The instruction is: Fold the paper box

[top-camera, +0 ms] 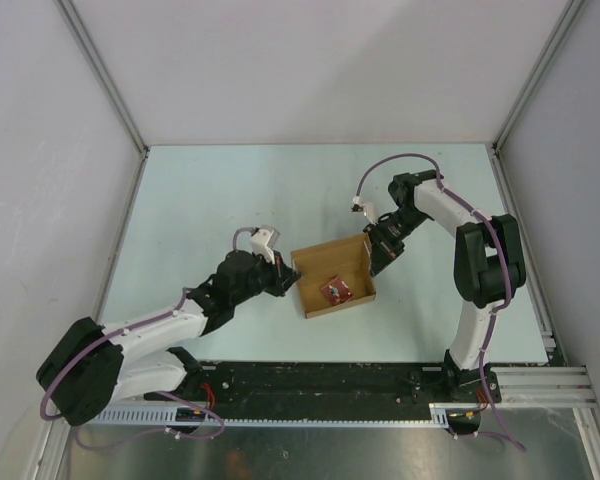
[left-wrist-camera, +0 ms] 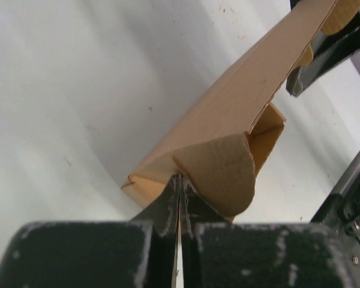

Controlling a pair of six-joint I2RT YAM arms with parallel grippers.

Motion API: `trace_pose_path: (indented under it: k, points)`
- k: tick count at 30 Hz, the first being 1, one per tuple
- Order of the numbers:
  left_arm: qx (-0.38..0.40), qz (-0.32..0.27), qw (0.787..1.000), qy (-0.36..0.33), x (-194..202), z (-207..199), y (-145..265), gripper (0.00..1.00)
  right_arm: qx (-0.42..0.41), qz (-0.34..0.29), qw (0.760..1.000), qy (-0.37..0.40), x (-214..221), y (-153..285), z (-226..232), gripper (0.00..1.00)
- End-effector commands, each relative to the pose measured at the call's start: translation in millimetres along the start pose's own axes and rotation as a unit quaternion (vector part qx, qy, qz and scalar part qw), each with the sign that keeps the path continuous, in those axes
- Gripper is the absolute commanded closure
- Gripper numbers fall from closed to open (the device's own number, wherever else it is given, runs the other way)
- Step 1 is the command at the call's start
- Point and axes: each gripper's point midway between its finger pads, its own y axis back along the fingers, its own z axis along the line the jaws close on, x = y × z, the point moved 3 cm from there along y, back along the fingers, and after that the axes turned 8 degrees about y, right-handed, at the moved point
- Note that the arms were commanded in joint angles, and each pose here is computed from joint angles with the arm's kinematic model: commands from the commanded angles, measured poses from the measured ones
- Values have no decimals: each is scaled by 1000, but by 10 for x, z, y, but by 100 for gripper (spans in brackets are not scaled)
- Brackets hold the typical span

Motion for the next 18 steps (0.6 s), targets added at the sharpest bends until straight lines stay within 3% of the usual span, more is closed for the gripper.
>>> trace_pose_path:
  k: [1,18]
  points:
    - [36,-11,999,11,-43,-152,-68,100,-23,-5,1000,6,-14,-36,88,100]
    - [32,-8,999,14,16,-125,-134,100,-36,-47,998,1,-190,-251,63,100]
